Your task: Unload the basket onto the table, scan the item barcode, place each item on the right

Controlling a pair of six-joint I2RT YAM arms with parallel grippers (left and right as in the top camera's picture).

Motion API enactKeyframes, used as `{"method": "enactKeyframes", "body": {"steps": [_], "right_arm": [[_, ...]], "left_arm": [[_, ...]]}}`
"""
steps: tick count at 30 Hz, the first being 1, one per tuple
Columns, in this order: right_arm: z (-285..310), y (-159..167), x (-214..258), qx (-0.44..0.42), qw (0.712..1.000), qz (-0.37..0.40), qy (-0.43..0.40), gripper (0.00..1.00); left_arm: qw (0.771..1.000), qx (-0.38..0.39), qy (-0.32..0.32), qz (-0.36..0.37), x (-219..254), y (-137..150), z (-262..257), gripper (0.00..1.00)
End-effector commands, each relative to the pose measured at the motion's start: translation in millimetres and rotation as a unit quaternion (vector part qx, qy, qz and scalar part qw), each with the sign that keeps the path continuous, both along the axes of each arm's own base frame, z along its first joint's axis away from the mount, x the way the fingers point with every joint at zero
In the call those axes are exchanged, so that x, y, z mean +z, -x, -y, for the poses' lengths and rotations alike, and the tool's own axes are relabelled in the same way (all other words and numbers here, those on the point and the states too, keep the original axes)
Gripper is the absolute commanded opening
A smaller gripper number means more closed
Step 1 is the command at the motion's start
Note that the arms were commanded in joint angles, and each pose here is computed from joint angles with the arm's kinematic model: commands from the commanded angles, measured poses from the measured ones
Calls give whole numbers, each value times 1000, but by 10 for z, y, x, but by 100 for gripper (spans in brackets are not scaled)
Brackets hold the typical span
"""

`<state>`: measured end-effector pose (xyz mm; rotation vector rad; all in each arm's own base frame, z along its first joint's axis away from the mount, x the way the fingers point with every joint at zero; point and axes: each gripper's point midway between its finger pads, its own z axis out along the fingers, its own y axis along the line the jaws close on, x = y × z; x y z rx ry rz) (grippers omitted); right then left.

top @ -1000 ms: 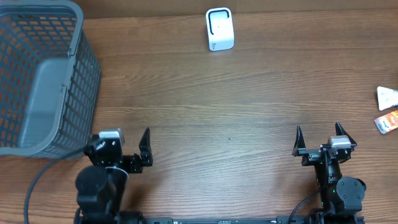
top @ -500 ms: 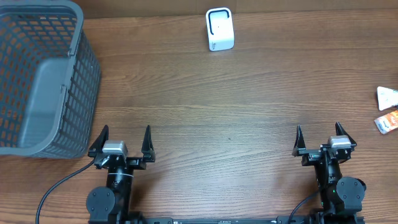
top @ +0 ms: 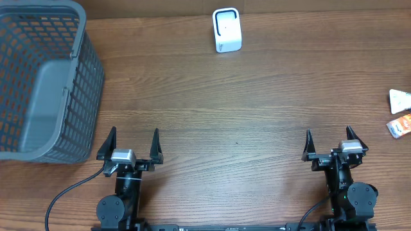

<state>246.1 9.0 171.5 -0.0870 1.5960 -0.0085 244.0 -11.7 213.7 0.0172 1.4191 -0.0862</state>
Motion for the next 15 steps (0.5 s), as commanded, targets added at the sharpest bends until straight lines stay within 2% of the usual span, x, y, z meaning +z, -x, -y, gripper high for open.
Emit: {"method": "enactKeyframes", "body": {"steps": [1,6,15], "right_arm": [[-8,-1,-18,1,1000,2,-2,100],[-8,-1,-18,1,1000,2,-2,100],[-8,-1,-18,1,1000,2,-2,100]], "left_arm": [[999,4,-10,-32,-176,-15,-22,100],[994,3,-8,-112,-568,-18,-26,100],[993,26,-9,-114,-580,-20,-105,100]]}}
